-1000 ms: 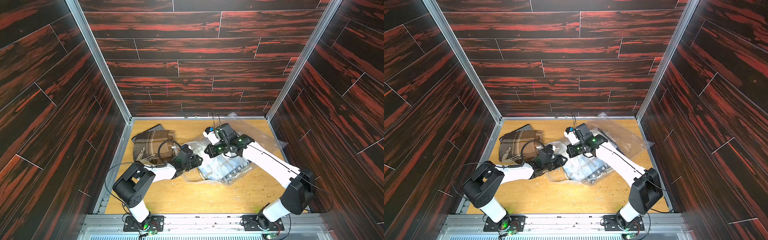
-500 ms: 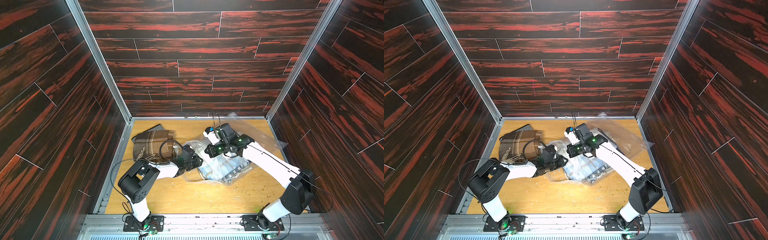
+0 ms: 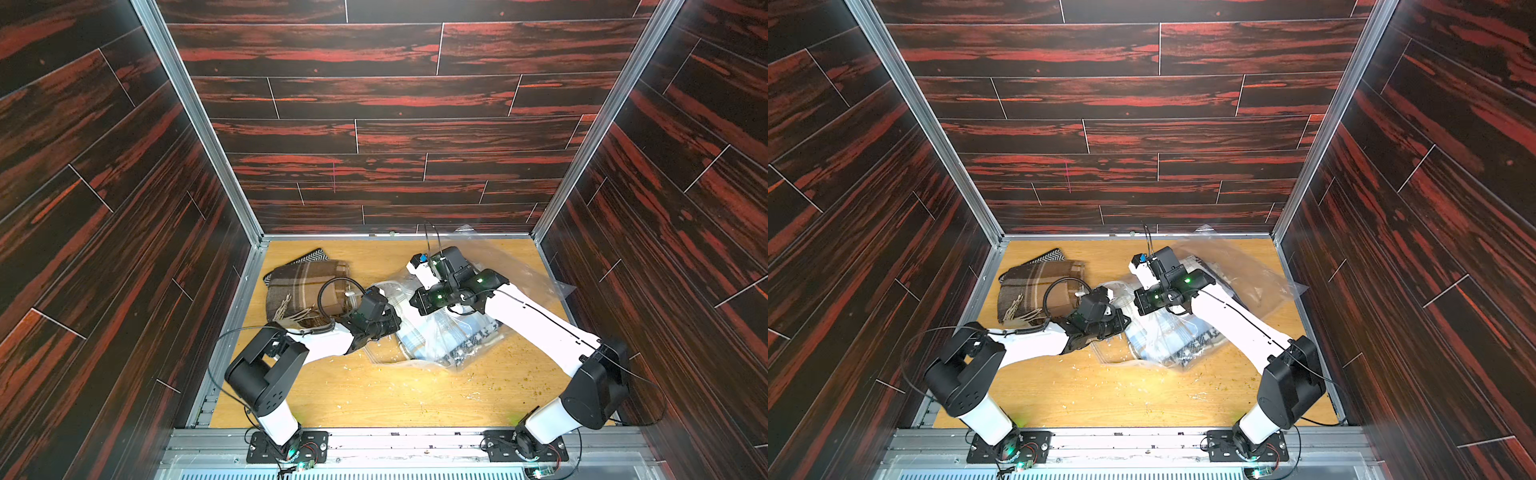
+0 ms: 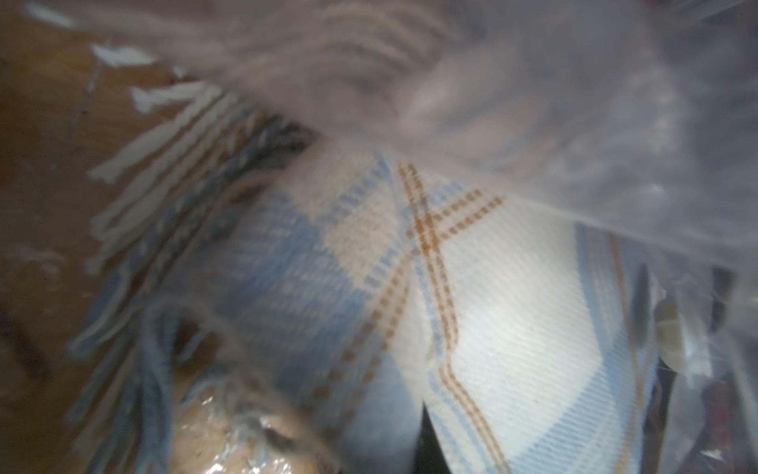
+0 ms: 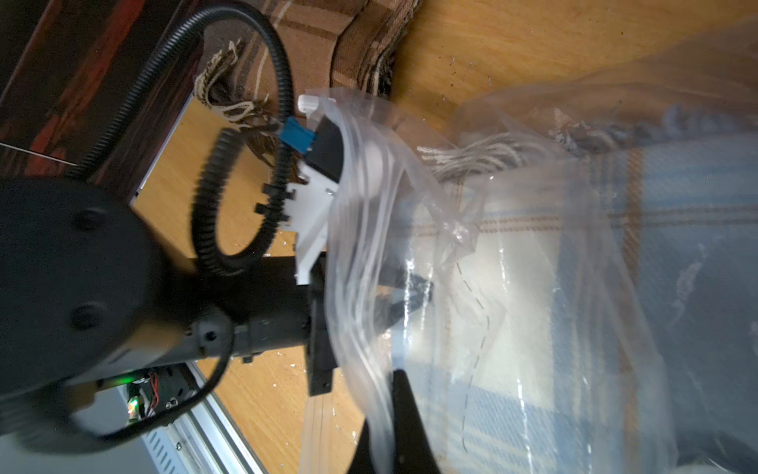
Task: Take the scarf out of the vacuum bag
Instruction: Take out the scarf from the vacuum bag.
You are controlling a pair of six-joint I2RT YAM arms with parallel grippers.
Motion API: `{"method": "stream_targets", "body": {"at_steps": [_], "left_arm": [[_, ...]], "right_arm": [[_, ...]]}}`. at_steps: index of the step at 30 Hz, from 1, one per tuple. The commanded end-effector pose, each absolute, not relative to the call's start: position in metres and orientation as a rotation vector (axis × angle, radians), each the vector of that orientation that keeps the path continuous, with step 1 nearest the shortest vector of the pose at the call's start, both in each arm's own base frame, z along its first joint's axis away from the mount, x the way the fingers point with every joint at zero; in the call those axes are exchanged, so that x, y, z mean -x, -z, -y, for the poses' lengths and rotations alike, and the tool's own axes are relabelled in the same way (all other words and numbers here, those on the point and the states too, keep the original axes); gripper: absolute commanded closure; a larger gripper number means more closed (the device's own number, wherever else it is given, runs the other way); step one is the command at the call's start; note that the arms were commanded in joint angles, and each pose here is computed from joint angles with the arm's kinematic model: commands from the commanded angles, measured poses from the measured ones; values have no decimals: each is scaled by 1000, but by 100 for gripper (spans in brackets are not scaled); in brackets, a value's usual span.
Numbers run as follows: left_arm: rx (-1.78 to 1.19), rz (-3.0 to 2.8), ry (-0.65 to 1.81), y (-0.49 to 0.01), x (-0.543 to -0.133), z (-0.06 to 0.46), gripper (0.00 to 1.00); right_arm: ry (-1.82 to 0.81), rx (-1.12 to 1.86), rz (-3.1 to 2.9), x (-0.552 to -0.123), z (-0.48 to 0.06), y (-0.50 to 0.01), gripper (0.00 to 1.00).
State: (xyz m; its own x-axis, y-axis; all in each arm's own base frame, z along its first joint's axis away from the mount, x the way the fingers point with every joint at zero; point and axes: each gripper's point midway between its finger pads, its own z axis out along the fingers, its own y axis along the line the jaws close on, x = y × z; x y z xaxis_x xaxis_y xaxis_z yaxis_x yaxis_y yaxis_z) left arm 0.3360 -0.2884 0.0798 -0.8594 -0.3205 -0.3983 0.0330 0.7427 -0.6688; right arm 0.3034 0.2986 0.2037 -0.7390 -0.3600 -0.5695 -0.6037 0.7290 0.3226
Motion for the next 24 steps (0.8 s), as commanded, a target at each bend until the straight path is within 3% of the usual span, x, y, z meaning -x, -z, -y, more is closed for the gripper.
{"method": "stream_targets", "body": {"at_steps": [1, 24], "left_arm": [[192, -2406, 914, -101, -335, 281, 98], [78, -2397, 823, -151, -322, 265, 100]], "right_arm": [[-647, 688, -2452, -310, -290, -208, 100], [-602, 625, -2450, -326, -282, -205, 100]]}}
